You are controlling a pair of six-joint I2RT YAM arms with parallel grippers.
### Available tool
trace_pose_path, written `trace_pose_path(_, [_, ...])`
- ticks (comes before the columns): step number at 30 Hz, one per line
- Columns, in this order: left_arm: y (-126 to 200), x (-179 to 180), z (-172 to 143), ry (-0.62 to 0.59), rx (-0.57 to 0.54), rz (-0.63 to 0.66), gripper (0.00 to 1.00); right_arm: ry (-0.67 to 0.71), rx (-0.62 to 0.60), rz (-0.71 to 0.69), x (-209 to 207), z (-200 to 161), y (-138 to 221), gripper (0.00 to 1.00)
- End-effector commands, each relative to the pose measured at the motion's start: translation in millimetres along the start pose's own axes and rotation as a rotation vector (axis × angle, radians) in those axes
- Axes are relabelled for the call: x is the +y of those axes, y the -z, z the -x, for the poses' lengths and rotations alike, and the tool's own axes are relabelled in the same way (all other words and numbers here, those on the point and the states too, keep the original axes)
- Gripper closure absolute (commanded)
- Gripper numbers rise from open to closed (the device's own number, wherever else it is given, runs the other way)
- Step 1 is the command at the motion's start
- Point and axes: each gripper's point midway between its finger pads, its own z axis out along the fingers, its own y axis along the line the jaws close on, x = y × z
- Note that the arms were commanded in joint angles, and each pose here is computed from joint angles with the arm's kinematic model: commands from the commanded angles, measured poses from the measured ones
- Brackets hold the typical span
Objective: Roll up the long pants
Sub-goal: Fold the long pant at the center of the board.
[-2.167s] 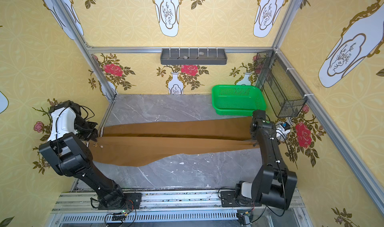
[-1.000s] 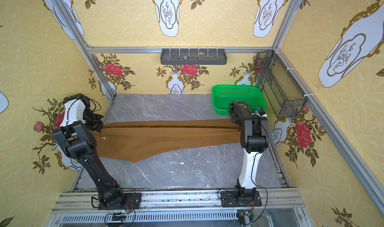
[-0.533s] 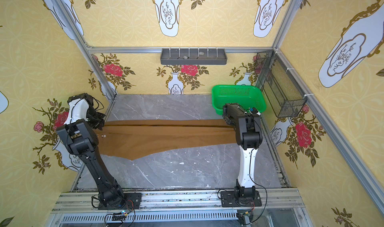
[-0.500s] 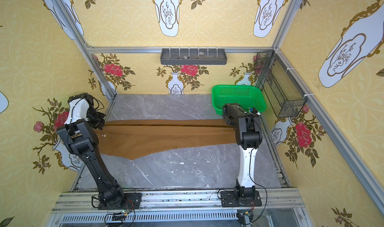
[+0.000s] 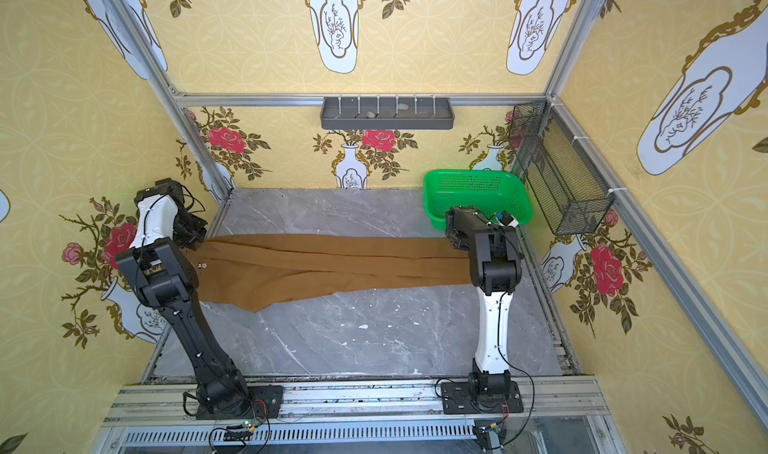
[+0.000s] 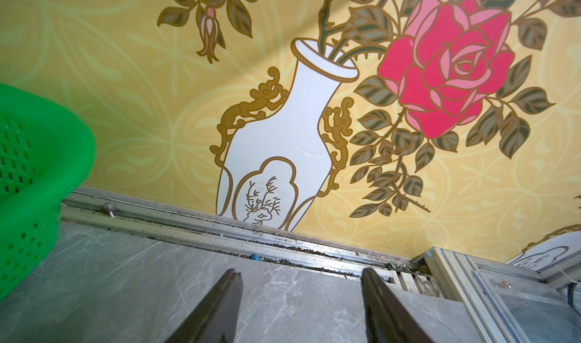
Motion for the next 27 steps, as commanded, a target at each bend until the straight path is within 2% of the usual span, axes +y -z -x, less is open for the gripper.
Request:
trace_pose_path(1, [2.6,-14.4,18.5,-0.010,-0.069,-0.056,0.68,0.009,-0.040,0.024,-3.8,17.2,7.3,0.33])
trace_pose_path(4, [12.1,-25.5,22.7,-0.010,-0.083,-0.104,0.67,0.001,-0.073,0.068,-5.6,32.4,22.1,0.31])
trace_pose_path(5, [16.3,-28.1,22.9,-0.011,-0.085,-0.113,0.67,-0.003,-0.081,0.088,-6.8,36.8,29.6,0.33])
trace_pose_path(6, [21.3,-30.7,21.6,-0.014,-0.082,-0.125,0.67,-0.005,-0.094,0.113,-8.2,42.1,38.8,0.39])
trace_pose_path(9, [33.8,-33.9,2.7,-0.046,-0.043,-0.141,0.72,0.022,-0.130,0.200,-7.8,51.4,73.0,0.93])
trace_pose_path(10, [36.9,-31.8,-8.3,-0.059,-0.029,-0.132,0.74,0.041,-0.131,0.225,-6.8,50.8,83.9,1.00])
trace_pose_path(14, [40.0,-18.4,-57.2,-0.116,-0.002,-0.073,0.75,0.107,-0.034,0.249,-7.3,25.7,98.7,1.00])
trace_pose_path(17, [31.9,-5.1,-97.1,-0.150,0.043,-0.013,0.76,0.251,0.064,0.338,10.8,-6.3,112.5,0.99])
trace_pose_path(18, [27.3,-0.7,-108.8,-0.161,0.066,0.011,0.76,0.308,0.115,0.417,22.7,-22.2,119.5,0.80])
trace_pose_path(19, [22.4,5.9,-120.2,-0.169,0.091,0.043,0.76,0.352,0.180,0.529,36.0,-39.7,128.3,0.71])
trace_pose_path(20, [17.4,9.0,-128.3,-0.182,0.108,0.059,0.77,0.339,0.235,0.601,39.4,-53.7,132.1,0.63])
trace_pose_path(22, [6.5,18.4,-141.3,-0.197,0.133,0.103,0.78,0.324,0.316,0.692,36.3,-70.0,131.9,0.57])
trace_pose_path(23, [2.4,19.2,-144.8,-0.201,0.137,0.103,0.78,0.315,0.347,0.691,32.6,-75.0,127.8,0.57])
trace_pose_path(26, [-3.6,14.6,-151.4,-0.200,0.156,0.092,0.80,0.347,0.347,0.640,22.0,-84.9,115.6,0.78])
trace_pose_path(27, [-3.4,11.7,-151.5,-0.206,0.152,0.091,0.81,0.362,0.348,0.632,19.9,-88.2,112.4,0.82])
